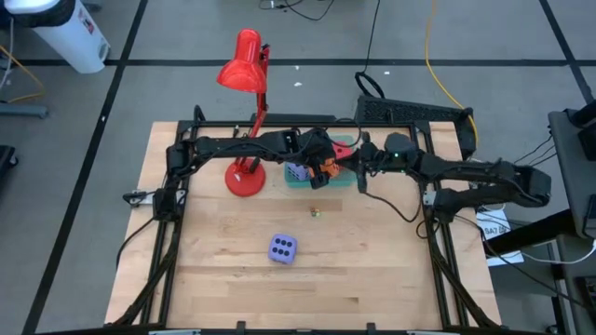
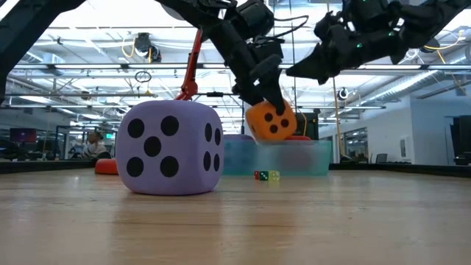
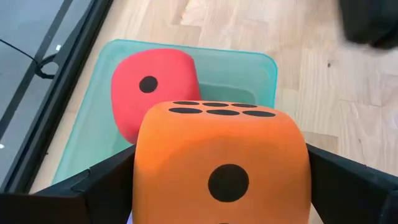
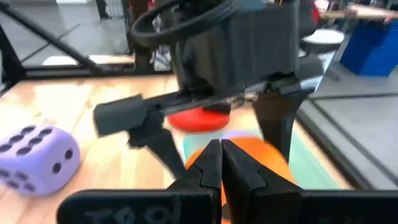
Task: Pick & Place Dice
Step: Put the large orange die into the green bin
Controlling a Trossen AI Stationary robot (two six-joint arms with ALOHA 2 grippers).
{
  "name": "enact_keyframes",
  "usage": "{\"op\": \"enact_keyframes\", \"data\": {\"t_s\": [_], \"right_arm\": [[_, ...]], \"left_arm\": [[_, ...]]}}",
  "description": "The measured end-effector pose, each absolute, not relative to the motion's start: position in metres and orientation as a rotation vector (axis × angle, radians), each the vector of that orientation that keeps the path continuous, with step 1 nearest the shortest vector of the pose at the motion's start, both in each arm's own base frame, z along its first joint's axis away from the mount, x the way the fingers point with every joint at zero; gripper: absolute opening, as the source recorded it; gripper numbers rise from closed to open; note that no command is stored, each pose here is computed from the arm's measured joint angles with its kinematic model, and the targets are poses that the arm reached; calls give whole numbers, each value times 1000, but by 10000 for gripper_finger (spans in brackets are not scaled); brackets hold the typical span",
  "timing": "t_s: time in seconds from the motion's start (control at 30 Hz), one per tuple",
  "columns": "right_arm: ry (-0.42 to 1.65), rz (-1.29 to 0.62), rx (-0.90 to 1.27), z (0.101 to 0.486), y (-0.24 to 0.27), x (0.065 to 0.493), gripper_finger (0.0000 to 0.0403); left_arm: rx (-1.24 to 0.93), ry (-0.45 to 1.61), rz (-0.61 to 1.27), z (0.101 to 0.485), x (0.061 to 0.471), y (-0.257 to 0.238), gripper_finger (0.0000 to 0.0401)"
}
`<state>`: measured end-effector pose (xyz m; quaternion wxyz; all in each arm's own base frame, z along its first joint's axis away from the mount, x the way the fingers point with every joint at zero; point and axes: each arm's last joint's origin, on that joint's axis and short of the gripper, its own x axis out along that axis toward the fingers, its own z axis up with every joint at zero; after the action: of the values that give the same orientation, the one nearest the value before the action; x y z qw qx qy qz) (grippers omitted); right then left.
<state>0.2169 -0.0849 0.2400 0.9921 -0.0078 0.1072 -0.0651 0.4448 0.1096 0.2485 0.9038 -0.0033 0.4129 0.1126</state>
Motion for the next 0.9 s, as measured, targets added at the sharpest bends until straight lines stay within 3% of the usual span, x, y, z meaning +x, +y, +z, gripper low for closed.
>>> {"op": "enact_keyframes", "data": {"t_s": [0.33, 0.9], "right_arm": [[404, -87, 39, 222, -74, 215, 0], [464, -180, 19, 204, -81, 228, 0]], "left_arm": [[23, 844, 230, 248, 446, 110, 399], [2, 765, 182, 249, 452, 112, 398]]}}
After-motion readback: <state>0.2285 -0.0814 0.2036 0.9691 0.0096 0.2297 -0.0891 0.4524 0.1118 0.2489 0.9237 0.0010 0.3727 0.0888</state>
